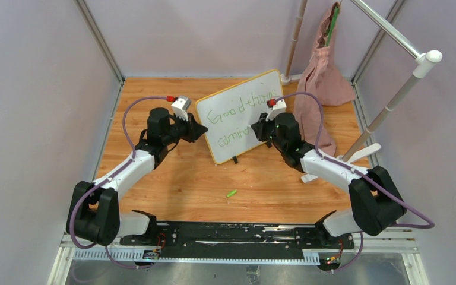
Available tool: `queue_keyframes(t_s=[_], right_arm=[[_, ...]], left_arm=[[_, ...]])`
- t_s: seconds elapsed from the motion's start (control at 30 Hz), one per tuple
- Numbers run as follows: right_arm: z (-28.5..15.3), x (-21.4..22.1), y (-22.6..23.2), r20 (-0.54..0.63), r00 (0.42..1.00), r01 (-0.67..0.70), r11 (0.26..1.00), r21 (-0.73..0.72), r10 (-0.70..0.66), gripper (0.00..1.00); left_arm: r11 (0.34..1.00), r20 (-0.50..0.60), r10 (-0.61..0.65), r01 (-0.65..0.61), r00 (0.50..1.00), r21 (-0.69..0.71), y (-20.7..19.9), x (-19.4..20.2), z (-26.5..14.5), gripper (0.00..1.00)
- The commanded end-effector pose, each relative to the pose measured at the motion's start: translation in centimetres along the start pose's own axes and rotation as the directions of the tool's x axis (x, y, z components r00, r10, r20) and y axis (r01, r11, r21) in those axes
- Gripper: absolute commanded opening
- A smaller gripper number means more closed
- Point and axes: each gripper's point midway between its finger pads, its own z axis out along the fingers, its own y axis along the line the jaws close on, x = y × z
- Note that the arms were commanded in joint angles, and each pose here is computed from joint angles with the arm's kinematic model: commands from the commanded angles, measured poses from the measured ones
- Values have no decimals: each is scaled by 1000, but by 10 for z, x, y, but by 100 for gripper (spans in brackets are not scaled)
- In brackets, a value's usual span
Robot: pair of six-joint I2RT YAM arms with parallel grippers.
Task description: Write a sentence on the whiteboard
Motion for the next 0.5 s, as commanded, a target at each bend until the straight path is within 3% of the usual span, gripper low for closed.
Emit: queue_keyframes(t_s=[0.0, 0.47], right_arm=[[5, -18, -10, 46, 999, 11, 999, 37, -13, 0], [2, 5, -11, 5, 1000, -7, 1000, 26, 7, 0]], left_arm=[[994, -17, 89, -90, 996, -67, 14, 4, -2, 0], [994, -16, 90, -90, 996, -67, 14, 4, -2, 0]])
